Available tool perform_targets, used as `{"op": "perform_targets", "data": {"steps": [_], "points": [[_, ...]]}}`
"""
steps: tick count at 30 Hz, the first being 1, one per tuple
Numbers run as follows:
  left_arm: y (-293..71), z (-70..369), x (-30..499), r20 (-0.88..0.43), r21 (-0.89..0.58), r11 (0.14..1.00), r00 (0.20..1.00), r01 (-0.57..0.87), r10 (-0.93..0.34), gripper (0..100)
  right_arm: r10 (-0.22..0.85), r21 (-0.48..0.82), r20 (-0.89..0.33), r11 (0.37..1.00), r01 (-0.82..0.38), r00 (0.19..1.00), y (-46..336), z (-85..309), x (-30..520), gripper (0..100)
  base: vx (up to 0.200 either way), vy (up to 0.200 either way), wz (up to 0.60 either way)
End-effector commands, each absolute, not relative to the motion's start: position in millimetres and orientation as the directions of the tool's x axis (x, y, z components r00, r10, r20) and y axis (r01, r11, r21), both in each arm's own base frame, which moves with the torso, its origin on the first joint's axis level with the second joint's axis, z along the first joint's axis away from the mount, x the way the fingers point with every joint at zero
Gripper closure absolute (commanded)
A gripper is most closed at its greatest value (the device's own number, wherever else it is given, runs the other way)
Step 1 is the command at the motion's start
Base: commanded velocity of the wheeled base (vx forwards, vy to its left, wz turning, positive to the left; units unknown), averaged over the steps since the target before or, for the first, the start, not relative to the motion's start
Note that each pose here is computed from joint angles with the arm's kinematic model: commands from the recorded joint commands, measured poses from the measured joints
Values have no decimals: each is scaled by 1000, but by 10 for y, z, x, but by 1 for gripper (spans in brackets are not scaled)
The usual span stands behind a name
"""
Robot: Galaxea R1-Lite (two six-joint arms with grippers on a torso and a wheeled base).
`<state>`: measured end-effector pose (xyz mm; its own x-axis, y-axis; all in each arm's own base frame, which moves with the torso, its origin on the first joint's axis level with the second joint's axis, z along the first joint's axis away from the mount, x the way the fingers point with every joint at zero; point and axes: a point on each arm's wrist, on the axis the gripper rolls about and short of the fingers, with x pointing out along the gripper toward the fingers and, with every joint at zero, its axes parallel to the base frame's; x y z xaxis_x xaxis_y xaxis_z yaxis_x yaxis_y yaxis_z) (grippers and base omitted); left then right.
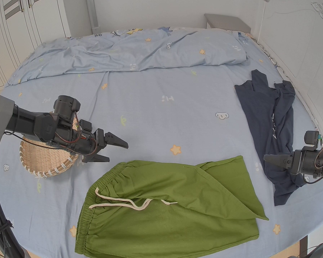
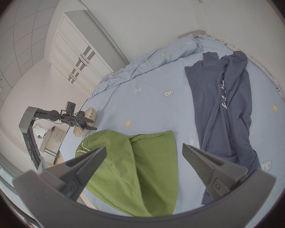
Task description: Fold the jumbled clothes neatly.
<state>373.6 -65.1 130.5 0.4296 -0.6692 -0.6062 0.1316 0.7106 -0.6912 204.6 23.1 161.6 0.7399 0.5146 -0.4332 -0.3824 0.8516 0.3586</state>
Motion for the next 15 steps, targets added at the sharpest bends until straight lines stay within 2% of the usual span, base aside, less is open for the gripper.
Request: {"op": "perform_targets", "data": {"steps": [1, 15], "points": [[-742, 1137, 3758, -630, -692, 713, 385, 116, -674, 0, 516, 361, -439, 851, -381, 736, 235, 1599, 2057, 0, 0, 0, 0], [-838, 997, 3722, -693, -647, 757, 343, 92, -634, 0, 515, 369, -459, 852, -372, 724, 241, 1540, 2099, 0, 0, 0, 0]]}}
